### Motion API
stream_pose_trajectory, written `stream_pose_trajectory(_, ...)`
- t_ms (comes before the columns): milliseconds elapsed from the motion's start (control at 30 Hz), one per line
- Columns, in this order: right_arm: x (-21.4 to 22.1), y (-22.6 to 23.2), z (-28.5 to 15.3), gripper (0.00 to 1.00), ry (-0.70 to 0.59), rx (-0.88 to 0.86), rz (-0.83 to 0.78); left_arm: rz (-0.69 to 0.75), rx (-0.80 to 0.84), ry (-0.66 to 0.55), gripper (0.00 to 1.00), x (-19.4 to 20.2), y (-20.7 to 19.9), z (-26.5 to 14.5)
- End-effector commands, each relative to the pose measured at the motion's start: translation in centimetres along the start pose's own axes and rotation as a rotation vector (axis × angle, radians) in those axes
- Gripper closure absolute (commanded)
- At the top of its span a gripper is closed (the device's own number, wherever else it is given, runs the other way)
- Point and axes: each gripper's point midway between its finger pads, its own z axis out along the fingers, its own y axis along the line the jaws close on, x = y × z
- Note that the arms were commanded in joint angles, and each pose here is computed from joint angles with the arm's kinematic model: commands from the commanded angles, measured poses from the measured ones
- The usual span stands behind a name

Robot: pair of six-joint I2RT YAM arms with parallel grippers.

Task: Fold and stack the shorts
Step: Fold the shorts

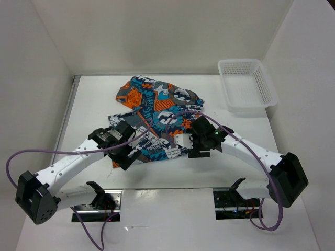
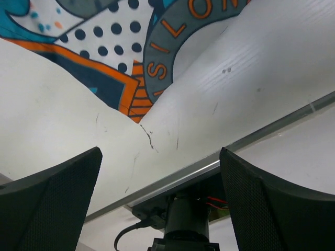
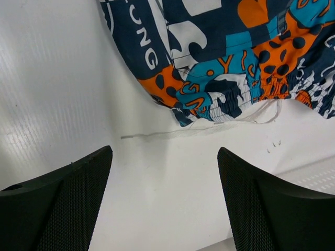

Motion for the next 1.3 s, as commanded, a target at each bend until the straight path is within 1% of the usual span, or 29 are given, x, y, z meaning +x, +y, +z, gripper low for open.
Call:
stream_pose_trajectory(0,-0.7,-0.8,0.3,0.14,-0.037,0.051,0.017,0.005,-0.032,-0.007,0.0,0.3,0.4,0.5)
stream_pose_trajectory(100,-1.0,-0.1,0.8,0.14,-0.056,0.038,0.035,0.009,-0.02,0.034,0.0,1.9,0.1,1.9)
stream_pose_trajectory(133,-1.3,-0.5,0.8,0.14,-0.066,0.051,0.035,0.008,-0.033,0.027,0.0,2.0,0.2,2.5)
stream_pose_trajectory(167,-1.0,0.0,1.4,0.13,-0.056,0.036,0.035,0.014,-0.074,0.066,0.0,3.6,0.8,3.8)
stream_pose_trajectory(200,-0.7,0.5,1.9,0.13,-0.048,0.025,0.035,0.016,-0.095,0.08,0.0,4.0,1.0,4.5)
stream_pose_trajectory(333,-1.1,-0.2,3.0,0.13,-0.055,0.036,0.022,0.005,-0.14,0.007,0.0,2.5,1.7,6.1)
stream_pose_trajectory(400,-1.4,-0.6,3.5,0.13,-0.06,0.043,0.032,0.007,-0.205,0.021,0.0,2.3,2.7,7.2)
stream_pose_trajectory(433,-1.8,-1.2,3.6,0.13,-0.071,0.057,0.041,0.012,-0.225,0.045,0.0,3.0,3.0,7.8)
stream_pose_trajectory(467,-1.7,-0.7,4.3,0.13,-0.063,0.031,0.041,0.012,-0.234,0.047,0.0,2.9,3.1,8.1)
stream_pose_trajectory(500,-2.0,-1.1,4.4,0.13,-0.07,0.041,0.041,0.015,-0.233,0.059,0.0,3.3,3.1,8.4)
stream_pose_trajectory(633,-2.1,-0.8,5.3,0.13,-0.066,0.013,0.051,0.009,-0.203,0.032,0.0,2.3,2.6,8.6)
stream_pose_trajectory(667,-2.3,-0.7,5.4,0.13,-0.075,0.007,0.06,0.012,-0.202,0.045,0.02,2.5,2.5,8.8)
stream_pose_trajectory(700,-2.1,-0.5,5.7,0.13,-0.067,-0.004,0.06,0.014,-0.211,0.055,0.08,2.7,2.7,9.0)
stream_pose_trajectory(733,-2.0,-0.2,6.0,0.14,-0.059,-0.015,0.071,0.012,-0.211,0.046,0.11,2.5,2.7,9.1)
stream_pose_trajectory(767,-1.9,0.0,6.2,0.17,-0.054,-0.022,0.071,0.016,-0.21,0.068,0.16,3.2,2.6,9.4)
stream_pose_trajectory(800,-2.0,0.0,6.2,0.25,-0.061,-0.028,0.071,0.016,-0.21,0.068,0.21,3.2,2.6,9.4)
stream_pose_trajectory(833,-2.2,0.2,6.2,0.3,-0.072,-0.036,0.08,0.018,-0.197,0.081,0.3,3.8,2.3,9.6)
stream_pose_trajectory(867,-2.4,0.3,6.2,0.36,-0.079,-0.042,0.089,0.022,-0.184,0.101,0.34,4.4,2.1,9.9)
stream_pose_trajectory(900,-2.5,0.4,6.3,0.46,-0.087,-0.048,0.089,0.023,-0.173,0.11,0.38,4.5,1.9,10.1)
stream_pose_trajectory(933,-2.6,0.8,6.3,0.51,-0.091,-0.063,0.1,0.025,-0.172,0.119,0.43,4.9,1.8,10.2)
stream_pose_trajectory(967,-2.9,0.4,6.1,0.56,-0.098,-0.054,0.109,0.024,-0.16,0.118,0.51,4.9,1.6,10.2)
stream_pose_trajectory(1000,-2.7,1.0,6.0,0.6,-0.09,-0.08,0.11,0.027,-0.149,0.137,0.56,5.5,1.4,10.3)
stream_pose_trajectory(1033,-2.9,1.0,5.9,0.68,-0.096,-0.087,0.11,0.028,-0.13,0.146,0.62,5.8,1.1,10.2)
stream_pose_trajectory(1067,-2.8,1.1,5.6,0.72,-0.094,-0.089,0.119,0.029,-0.129,0.155,0.67,6.0,1.1,10.2)
stream_pose_trajectory(1100,-2.9,1.9,5.5,0.74,-0.091,-0.117,0.111,0.029,-0.129,0.155,0.87,6.0,1.1,10.2)
stream_pose_trajectory(1133,-3.2,1.9,5.0,0.76,-0.1,-0.113,0.102,0.027,-0.13,0.145,0.94,5.8,1.1,10.1)
stream_pose_trajectory(1167,-3.2,2.3,5.0,0.8,-0.103,-0.129,0.103,0.029,-0.13,0.154,0.95,6.0,1.1,10.0)
stream_pose_trajectory(1233,-3.6,3.1,4.1,0.84,-0.117,-0.145,0.084,0.031,-0.117,0.174,0.97,6.4,0.9,9.5)
stream_pose_trajectory(1267,-3.7,3.4,4.0,0.86,-0.133,-0.151,0.073,0.028,-0.087,0.17,0.98,5.9,0.5,9.2)
